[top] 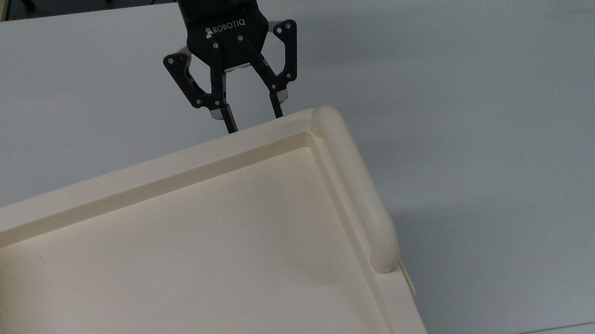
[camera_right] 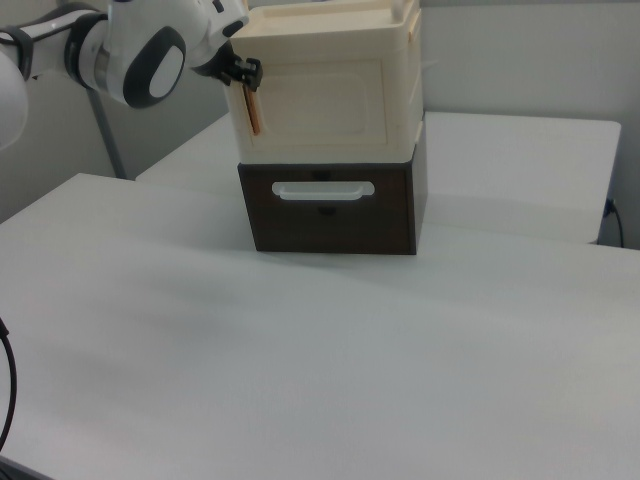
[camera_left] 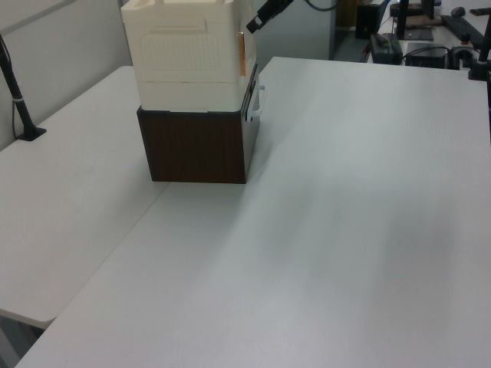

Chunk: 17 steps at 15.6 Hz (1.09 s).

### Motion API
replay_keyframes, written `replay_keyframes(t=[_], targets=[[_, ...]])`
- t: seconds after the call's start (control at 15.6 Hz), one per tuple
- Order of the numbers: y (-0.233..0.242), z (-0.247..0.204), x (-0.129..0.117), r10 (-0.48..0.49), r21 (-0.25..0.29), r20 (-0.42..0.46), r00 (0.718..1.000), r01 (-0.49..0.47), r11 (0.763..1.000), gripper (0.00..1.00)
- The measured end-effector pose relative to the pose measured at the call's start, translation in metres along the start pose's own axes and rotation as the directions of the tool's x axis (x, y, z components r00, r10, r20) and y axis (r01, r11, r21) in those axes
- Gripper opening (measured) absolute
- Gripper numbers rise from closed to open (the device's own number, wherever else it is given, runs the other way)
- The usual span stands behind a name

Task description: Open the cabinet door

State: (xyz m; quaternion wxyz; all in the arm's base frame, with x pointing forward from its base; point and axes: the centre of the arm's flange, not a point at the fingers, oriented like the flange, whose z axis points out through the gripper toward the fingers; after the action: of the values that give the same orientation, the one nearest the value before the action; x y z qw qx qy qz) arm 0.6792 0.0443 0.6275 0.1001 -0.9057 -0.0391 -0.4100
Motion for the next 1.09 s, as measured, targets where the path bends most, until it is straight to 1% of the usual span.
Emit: replay_keyframes(t=[0.06,0.19,0.32,0.64,0.83,0.9,0.96,1.02,1.09], targets=[[0.000,0.003,-0.001,0.000,-0.001,-0.005,1.000,0.000,1.000,0.48],[-0.001,0.009,-0.003,0.000,-0.001,-0.011,1.000,0.000,1.000,0.47],[-0.005,0.015,-0.003,-0.004,-0.002,-0.033,0.999,0.004,1.000,0.46],[-0.008,0.023,-0.005,-0.008,-0.005,-0.053,0.999,0.008,1.000,0.46],[-0.010,0.023,-0.005,-0.019,-0.006,-0.053,0.998,0.018,1.000,0.41],[-0.012,0.024,-0.006,-0.023,-0.004,-0.052,0.998,0.022,1.000,0.32],[-0.012,0.024,-0.006,-0.026,-0.006,-0.052,0.998,0.026,1.000,0.28],[-0.012,0.024,-0.006,-0.028,-0.006,-0.052,0.998,0.027,1.000,0.28],[-0.008,0.024,-0.006,-0.029,-0.014,-0.051,0.998,0.028,0.999,0.17]])
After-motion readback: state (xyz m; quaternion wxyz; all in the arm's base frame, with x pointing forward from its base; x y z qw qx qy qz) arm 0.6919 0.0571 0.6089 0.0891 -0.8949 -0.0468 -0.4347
